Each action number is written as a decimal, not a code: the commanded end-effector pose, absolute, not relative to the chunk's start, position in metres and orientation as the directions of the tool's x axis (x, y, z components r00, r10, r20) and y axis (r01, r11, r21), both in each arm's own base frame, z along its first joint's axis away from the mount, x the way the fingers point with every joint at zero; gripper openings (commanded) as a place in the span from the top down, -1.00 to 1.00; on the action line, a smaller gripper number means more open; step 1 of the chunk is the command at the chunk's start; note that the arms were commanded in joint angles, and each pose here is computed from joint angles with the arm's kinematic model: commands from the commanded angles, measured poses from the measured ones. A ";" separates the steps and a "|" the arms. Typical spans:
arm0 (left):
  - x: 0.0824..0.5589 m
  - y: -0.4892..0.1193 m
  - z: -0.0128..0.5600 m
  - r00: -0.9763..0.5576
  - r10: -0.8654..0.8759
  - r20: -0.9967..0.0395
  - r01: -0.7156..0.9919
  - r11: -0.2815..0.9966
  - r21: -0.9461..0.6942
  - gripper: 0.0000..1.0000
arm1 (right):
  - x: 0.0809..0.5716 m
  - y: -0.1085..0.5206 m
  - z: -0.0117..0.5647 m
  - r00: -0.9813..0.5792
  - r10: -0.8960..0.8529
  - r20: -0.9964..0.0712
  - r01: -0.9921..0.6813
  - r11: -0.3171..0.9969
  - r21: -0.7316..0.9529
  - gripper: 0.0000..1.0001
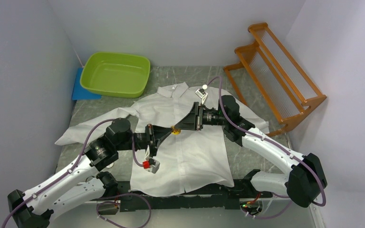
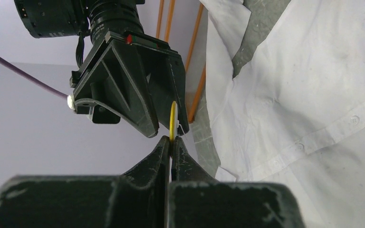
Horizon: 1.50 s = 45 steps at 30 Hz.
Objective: Pin the brooch onto the clothing
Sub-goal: Adjust the brooch.
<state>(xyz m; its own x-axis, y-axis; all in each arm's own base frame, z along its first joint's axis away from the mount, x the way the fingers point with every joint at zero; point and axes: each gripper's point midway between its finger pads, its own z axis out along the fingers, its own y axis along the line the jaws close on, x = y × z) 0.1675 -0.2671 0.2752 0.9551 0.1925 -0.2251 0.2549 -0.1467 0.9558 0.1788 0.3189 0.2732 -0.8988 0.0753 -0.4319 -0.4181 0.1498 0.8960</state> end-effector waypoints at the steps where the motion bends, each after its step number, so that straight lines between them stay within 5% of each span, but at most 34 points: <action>1: 0.164 -0.266 0.293 0.966 0.180 -0.184 0.210 -0.132 0.969 0.95 | 0.174 0.321 0.297 -0.883 0.065 -0.464 -0.459 0.082 0.885 0.28; 12: 0.161 -0.265 0.295 0.968 0.176 -0.178 0.202 -0.136 0.970 0.95 | 0.170 0.321 0.283 -0.916 0.041 -0.398 -0.395 0.079 0.915 0.26; 20: 0.162 -0.263 0.288 0.966 0.191 -0.175 0.208 -0.164 0.964 0.95 | 0.166 0.320 0.287 -0.915 0.030 -0.401 -0.399 0.060 0.915 1.00; 24: 0.165 -0.262 0.285 0.961 0.210 -0.179 0.217 -0.172 0.961 0.89 | 0.165 0.319 0.288 -0.907 0.035 -0.419 -0.416 0.061 0.907 1.00; 25: 0.166 -0.261 0.284 0.958 0.221 -0.183 0.223 -0.174 0.959 0.60 | 0.166 0.318 0.288 -0.903 0.041 -0.427 -0.424 0.069 0.903 1.00; 26: 0.167 -0.259 0.284 0.955 0.232 -0.184 0.227 -0.177 0.958 -0.49 | 0.167 0.317 0.288 -0.898 0.049 -0.438 -0.434 0.081 0.898 1.00; 27: 0.167 -0.258 0.285 0.955 0.237 -0.180 0.227 -0.185 0.956 -0.91 | 0.169 0.316 0.286 -0.893 0.057 -0.446 -0.439 0.096 0.893 1.00; 33: 0.158 -0.250 0.297 0.901 0.249 -0.357 0.385 -0.074 0.920 -0.97 | 0.192 0.290 0.281 -0.845 0.169 -0.508 -0.477 0.195 0.857 1.00; 36: 0.159 -0.248 0.302 0.762 0.244 -0.600 0.596 0.096 0.797 -0.97 | 0.205 0.270 0.284 -0.799 0.253 -0.545 -0.492 0.244 0.835 1.00; 40: 0.173 -0.248 0.311 0.397 0.147 -0.906 0.829 0.367 0.423 -0.97 | 0.213 0.248 0.292 -0.725 0.338 -0.601 -0.527 0.290 0.799 1.00; 43: 0.193 -0.245 0.312 0.007 -0.011 -1.000 0.826 0.564 0.000 -0.97 | 0.215 0.240 0.295 -0.679 0.380 -0.628 -0.542 0.317 0.778 1.00; 45: 0.207 -0.245 0.300 -0.253 -0.143 -0.957 0.705 0.650 -0.283 -0.97 | 0.216 0.237 0.297 -0.657 0.400 -0.639 -0.551 0.324 0.769 1.00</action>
